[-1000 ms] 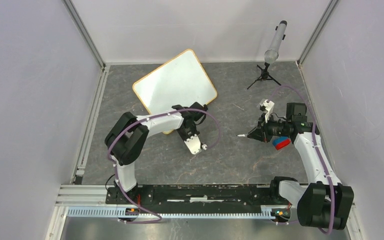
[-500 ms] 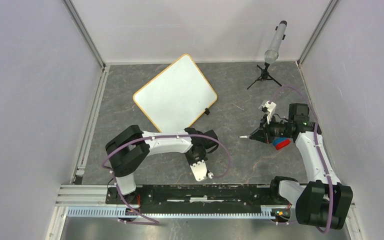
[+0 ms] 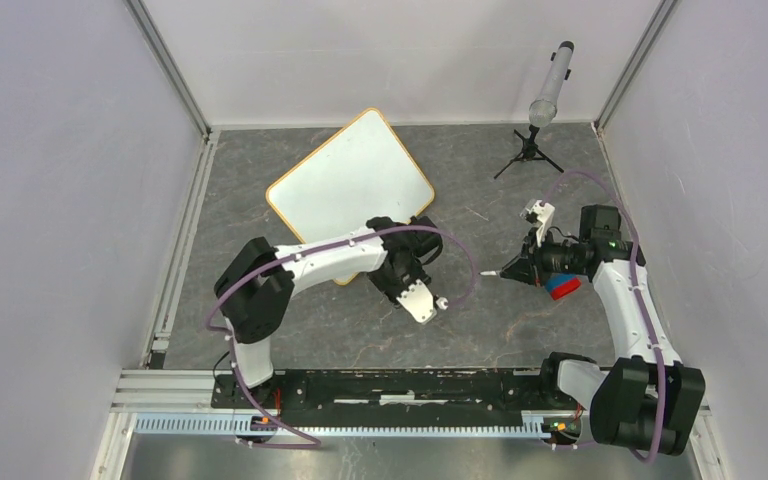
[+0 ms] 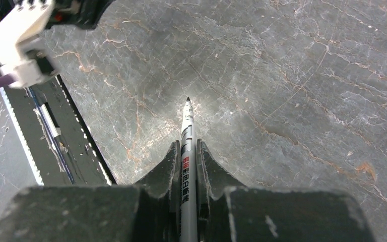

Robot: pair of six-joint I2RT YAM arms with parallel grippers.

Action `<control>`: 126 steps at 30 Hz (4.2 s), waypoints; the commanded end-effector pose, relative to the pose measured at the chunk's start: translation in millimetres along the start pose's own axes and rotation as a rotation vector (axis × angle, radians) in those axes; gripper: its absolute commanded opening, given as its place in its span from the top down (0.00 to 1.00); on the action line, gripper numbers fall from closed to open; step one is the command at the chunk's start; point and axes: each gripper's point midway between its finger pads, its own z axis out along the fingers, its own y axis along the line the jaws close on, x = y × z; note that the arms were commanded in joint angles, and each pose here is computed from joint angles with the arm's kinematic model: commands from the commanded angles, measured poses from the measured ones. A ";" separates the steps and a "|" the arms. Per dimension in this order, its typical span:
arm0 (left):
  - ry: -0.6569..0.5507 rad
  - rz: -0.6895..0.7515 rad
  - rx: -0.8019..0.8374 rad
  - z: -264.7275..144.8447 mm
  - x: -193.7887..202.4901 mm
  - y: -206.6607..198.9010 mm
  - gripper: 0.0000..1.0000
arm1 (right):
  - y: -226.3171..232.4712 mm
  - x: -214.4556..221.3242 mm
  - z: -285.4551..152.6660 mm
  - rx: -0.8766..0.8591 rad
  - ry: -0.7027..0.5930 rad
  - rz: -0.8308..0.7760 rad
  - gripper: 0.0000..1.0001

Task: Write a sentence on the whiteboard
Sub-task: Move the whiteboard to the center of the board.

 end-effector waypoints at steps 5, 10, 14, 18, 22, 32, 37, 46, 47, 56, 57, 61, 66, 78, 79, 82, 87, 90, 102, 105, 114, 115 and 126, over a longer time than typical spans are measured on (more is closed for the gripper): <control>0.112 -0.051 0.096 23.5 41.9 -8.3 0.42 | -3.1 -10.7 -6.3 -0.005 -0.025 -0.038 1.00; 0.167 -0.072 0.100 33.2 57.0 -7.9 0.43 | -4.3 -8.6 -6.9 -0.007 -0.025 -0.031 1.00; 0.199 -0.059 0.105 38.7 66.0 -8.3 0.50 | -3.5 -7.9 -6.8 -0.010 -0.025 -0.027 1.00; 0.228 -0.053 0.120 42.2 74.7 -10.0 0.58 | -2.9 -8.0 -7.3 -0.013 -0.024 -0.028 1.00; 0.258 -0.036 0.125 45.3 82.1 -12.8 0.59 | -3.1 -8.2 -7.9 -0.012 -0.022 -0.029 1.00; 0.248 0.045 0.096 44.7 54.1 -19.8 0.89 | -5.2 -11.7 -10.4 -0.005 -0.027 -0.031 1.00; 0.241 0.089 0.072 40.8 27.8 -21.9 0.95 | -5.0 -12.0 -10.7 -0.008 -0.026 -0.027 1.00; 0.228 0.145 0.091 42.7 -30.7 -51.0 0.97 | -1.5 -9.2 -13.2 0.013 -0.028 -0.049 1.00; 0.231 0.151 0.089 43.1 -35.8 -53.8 0.97 | -1.1 -9.5 -13.5 0.015 -0.029 -0.052 1.00; 0.204 0.119 0.097 34.5 -75.6 -57.8 0.96 | 5.0 -11.0 -16.8 0.014 -0.033 -0.076 1.00; 0.204 0.126 0.098 34.9 -77.6 -59.1 0.95 | 6.3 -11.2 -17.2 0.012 -0.033 -0.082 1.00; 0.204 0.134 0.097 34.7 -86.3 -65.5 0.77 | 8.6 -12.2 -19.2 0.012 -0.032 -0.099 1.00; 0.195 0.037 0.023 19.0 -92.9 -52.3 0.45 | 8.1 -16.2 -20.9 0.020 -0.038 -0.116 1.00; 0.013 -0.276 -0.082 -39.5 -117.8 -48.0 0.00 | 5.1 -25.7 -16.3 0.014 -0.082 -0.082 1.00; -0.026 -0.309 -0.097 -47.3 -120.7 -46.9 0.00 | 5.3 -26.1 -15.3 0.013 -0.084 -0.082 1.00; -0.147 -0.438 -0.158 -77.2 -125.8 -39.6 0.00 | 7.0 -24.7 -11.7 0.010 -0.088 -0.077 1.00; -0.376 -0.805 -0.213 -128.2 -97.4 -11.8 0.00 | 11.5 -19.0 2.4 0.015 -0.079 -0.088 1.00; -0.550 -1.059 -0.296 -171.2 -57.0 15.5 0.00 | 13.0 -22.2 9.8 0.038 -0.079 -0.136 1.00; -0.793 -1.698 -0.601 -248.2 119.6 10.3 0.00 | 30.2 -91.0 27.1 0.013 -0.136 -0.303 1.00; -0.844 -1.738 -0.526 -231.4 136.8 17.9 0.08 | 36.9 -101.2 30.1 -0.009 -0.152 -0.317 1.00; -1.030 -1.736 -0.372 -201.6 152.2 67.8 0.33 | 49.2 -101.0 31.3 -0.041 -0.149 -0.323 1.00; -1.066 -1.736 -0.345 -200.3 151.1 73.3 0.36 | 49.9 -99.5 31.1 -0.043 -0.146 -0.325 1.00; -1.237 -1.728 -0.152 -176.0 133.9 92.8 0.60 | 52.0 -98.8 28.2 -0.047 -0.127 -0.330 1.00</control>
